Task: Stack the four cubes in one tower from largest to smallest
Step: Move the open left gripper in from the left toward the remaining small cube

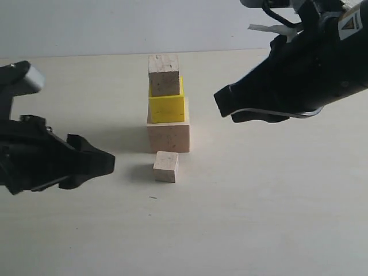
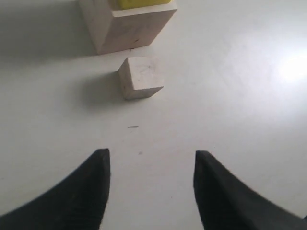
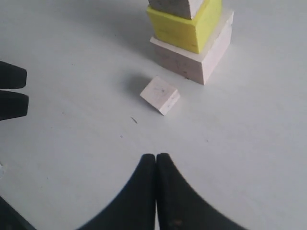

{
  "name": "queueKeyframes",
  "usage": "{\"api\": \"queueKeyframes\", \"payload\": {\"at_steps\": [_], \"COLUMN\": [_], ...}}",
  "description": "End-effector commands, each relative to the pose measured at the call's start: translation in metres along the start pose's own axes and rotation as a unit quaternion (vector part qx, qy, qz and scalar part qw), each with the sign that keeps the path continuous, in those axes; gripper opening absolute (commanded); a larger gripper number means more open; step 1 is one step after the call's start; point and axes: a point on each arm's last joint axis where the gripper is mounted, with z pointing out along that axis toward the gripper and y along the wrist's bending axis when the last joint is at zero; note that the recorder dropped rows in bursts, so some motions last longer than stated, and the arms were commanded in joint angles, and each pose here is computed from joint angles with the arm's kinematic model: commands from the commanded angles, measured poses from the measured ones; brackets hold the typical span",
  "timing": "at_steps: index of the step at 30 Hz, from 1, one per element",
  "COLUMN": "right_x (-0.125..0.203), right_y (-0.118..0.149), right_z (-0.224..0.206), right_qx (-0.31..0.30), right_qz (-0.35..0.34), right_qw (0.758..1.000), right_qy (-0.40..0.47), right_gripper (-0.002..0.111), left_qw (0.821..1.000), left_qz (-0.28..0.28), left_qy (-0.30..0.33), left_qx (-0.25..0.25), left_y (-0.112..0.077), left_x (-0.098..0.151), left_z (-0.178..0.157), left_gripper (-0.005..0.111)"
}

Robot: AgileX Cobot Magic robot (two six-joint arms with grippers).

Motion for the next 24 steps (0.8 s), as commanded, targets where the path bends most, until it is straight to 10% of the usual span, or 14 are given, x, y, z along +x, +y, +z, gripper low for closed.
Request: {"api": "queueKeyframes", "payload": {"at_steps": [1, 16, 24], "right_x": [0.006, 0.031, 0.069], "right_y": [-0.013, -0.058, -0.065], "right_z": [-0.006, -0.126, -0.095], "right_qx": [0.069, 0.365, 0.339], "right_qz": [0.008, 0.029, 0.033], "right_qw": [0.997, 0.918, 0.935], "right_qy": [0.018, -0.152, -0.094], "right_gripper": [0.000, 0.000, 0.000], "left_qw": [0.999, 0.997, 0.997], "left_qz": [0.043, 0.058, 0.070], "left_qy": [-0.024, -0.015, -0.026], "left_qx": [0.010, -0.050, -0.034], "left_y": [-0.021, -0.018, -0.032], "left_x": [0.005, 0.021, 0.011], "left_z": [0.023, 0.083, 0.087], "left_gripper": [0.052, 0.052, 0.052]}}
